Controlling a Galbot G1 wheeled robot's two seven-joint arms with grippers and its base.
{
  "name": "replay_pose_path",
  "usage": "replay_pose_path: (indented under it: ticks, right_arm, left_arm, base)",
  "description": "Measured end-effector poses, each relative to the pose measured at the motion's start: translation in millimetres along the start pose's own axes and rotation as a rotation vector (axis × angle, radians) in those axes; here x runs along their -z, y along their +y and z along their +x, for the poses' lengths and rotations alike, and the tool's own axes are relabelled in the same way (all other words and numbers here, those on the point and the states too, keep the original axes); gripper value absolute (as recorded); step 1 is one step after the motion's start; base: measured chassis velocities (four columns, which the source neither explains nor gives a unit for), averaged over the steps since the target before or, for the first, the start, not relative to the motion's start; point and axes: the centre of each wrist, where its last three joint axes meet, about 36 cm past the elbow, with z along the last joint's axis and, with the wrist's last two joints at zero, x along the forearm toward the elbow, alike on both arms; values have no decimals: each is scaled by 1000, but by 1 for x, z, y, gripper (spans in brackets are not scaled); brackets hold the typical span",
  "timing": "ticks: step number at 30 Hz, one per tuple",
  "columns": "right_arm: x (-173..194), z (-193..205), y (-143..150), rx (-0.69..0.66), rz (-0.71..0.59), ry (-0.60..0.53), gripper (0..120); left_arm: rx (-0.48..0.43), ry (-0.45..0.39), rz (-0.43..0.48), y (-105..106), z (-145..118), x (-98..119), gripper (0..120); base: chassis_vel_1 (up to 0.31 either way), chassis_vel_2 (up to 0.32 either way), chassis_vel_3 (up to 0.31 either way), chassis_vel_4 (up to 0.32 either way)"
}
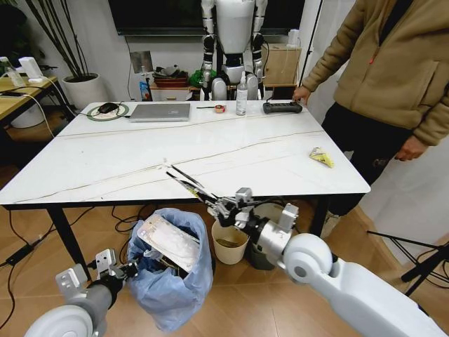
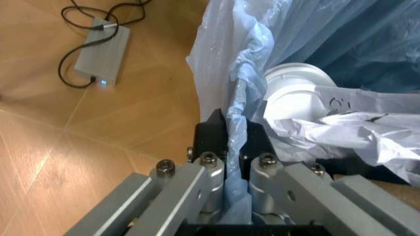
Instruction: Pick up the trash bin and place the trash from the table into it.
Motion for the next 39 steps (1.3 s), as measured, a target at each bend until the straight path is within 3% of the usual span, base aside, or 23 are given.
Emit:
replay_pose_path:
  ticks: [21,39]
  right_arm:
    - [-53,-13,35,40,-68,49,0]
    - [-63,-10,37,27,-52,67,0]
  left_arm:
    - [2,-2,11,-2,0,1,0]
    - [-1,-13,11,-3,2,4,0]
  base:
    - [0,0,0,0]
    - [0,0,0,0]
